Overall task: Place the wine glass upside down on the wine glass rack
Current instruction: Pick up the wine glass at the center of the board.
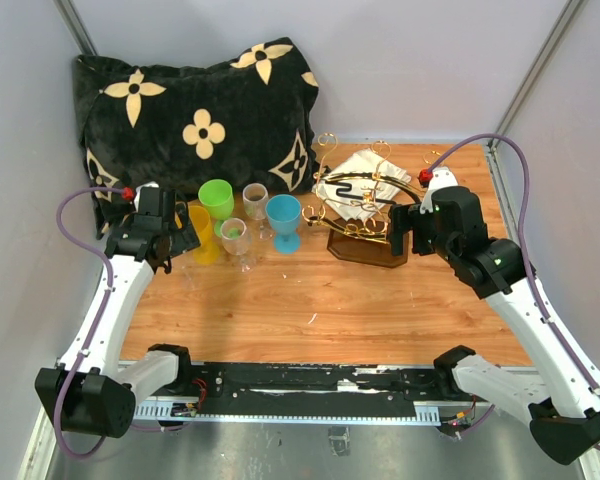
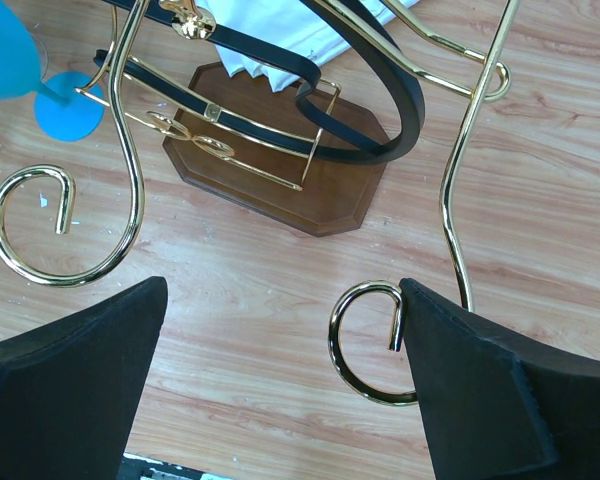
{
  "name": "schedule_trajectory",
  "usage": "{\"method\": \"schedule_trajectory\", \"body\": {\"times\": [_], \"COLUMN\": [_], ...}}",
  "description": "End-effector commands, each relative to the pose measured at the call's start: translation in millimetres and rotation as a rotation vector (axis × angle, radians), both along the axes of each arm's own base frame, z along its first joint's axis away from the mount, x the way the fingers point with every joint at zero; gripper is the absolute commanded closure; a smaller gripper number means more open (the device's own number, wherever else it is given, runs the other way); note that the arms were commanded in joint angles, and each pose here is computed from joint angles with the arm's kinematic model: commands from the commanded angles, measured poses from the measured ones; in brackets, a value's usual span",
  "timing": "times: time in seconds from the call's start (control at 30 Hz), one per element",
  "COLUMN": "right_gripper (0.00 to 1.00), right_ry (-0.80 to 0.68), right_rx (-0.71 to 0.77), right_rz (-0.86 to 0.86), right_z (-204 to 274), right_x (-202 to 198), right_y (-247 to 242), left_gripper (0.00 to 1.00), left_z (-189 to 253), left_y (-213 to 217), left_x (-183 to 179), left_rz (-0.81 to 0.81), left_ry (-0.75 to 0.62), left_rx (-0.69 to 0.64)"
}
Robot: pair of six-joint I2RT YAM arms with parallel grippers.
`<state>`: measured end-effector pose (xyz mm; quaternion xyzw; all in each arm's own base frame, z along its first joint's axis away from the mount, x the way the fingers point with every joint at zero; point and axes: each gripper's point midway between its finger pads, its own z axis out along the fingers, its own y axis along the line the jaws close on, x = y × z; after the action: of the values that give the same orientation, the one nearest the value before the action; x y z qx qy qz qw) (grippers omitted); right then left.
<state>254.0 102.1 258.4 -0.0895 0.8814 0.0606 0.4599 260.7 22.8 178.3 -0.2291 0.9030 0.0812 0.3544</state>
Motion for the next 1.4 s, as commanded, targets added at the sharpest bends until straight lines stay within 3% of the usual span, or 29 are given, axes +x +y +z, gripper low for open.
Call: {"method": "schedule_trajectory", "body": {"times": [0.0,0.5,0.8,1.17,1.37], "right_gripper": [0.02,0.02,0.02,0.02,0.02], "right_ry": [0.056,0.049,0.051,0.052,0.057], "right_rx": [-0.031,-0.05,-0.051,-0.057,-0.062], "right_rz": [-0.006,-0.021,-0.017,-0.022,-0.021], "right_z": [-15,-14,-13,-15,-17], "right_x": [-11,-11,-12,-12,-12], "right_y": [-6,-11,-11,-12,-12], "left_gripper": [0.14,0.18,0.07,0.29,0.3], "left_z": [7,28,19,8,9], "left_y": [-1,-6,-8,-6,-1], "left_x": [-1,-10,-1,5,2], "left_rz": [-0.008,-0.045,-0.046,-0.038,-0.019], "left_ry": [-0.02,-0.051,-0.039,-0.014,-0.011], "left_rx": [-0.018,-0.034,-0.042,-0.031,-0.008]}}
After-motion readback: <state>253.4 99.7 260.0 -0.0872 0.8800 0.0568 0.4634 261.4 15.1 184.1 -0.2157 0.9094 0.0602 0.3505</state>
